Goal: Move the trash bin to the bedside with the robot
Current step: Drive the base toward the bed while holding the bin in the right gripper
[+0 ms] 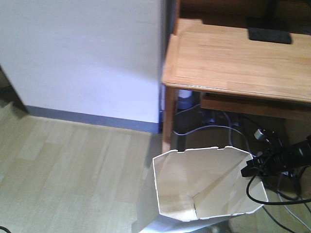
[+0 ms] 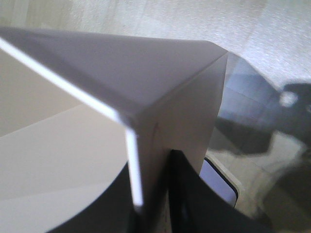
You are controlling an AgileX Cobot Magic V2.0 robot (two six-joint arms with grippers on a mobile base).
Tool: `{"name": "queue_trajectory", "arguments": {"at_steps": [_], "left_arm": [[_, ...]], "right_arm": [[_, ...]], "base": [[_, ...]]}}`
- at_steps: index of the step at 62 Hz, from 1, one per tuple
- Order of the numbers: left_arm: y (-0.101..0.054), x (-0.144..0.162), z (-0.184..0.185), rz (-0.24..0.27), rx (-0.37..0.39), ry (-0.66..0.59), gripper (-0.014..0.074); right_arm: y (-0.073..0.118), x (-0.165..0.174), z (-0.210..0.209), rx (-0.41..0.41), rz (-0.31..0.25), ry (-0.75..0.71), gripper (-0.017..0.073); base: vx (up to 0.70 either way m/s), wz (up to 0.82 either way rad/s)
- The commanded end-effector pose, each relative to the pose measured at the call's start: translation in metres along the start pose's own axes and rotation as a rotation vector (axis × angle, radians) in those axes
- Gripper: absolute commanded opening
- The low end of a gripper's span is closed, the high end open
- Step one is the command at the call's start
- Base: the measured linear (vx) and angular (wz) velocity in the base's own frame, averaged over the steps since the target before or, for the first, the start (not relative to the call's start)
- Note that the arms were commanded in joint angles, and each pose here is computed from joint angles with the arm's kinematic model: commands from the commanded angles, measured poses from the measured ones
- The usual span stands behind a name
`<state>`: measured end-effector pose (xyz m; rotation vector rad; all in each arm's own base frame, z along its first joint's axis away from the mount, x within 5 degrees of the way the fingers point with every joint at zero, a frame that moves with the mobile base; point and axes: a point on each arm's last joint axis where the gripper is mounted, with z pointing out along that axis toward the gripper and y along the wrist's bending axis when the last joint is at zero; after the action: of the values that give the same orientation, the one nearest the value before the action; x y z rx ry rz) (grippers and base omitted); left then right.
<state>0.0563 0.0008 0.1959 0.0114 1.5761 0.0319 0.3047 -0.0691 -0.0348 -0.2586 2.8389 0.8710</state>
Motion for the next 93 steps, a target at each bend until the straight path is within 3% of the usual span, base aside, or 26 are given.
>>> {"name": "queue_trajectory", "arguments": {"at_steps": [1, 93], "left_arm": [[-0.0005, -0.0030, -0.0002, -0.023, 0.007, -0.069, -0.0006], [-0.0005, -0.0030, -0.0002, -0.023, 0.007, -0.069, -0.0006]], "right_arm": [[0.0306, -0.0184, -0.0232, -0.234, 0.005, -0.089, -0.0003], [0.0306, -0.0184, -0.0232, -0.234, 0.005, -0.089, -0.0003]], "base": [[-0.04, 0.54], [0.02, 0.55]]}}
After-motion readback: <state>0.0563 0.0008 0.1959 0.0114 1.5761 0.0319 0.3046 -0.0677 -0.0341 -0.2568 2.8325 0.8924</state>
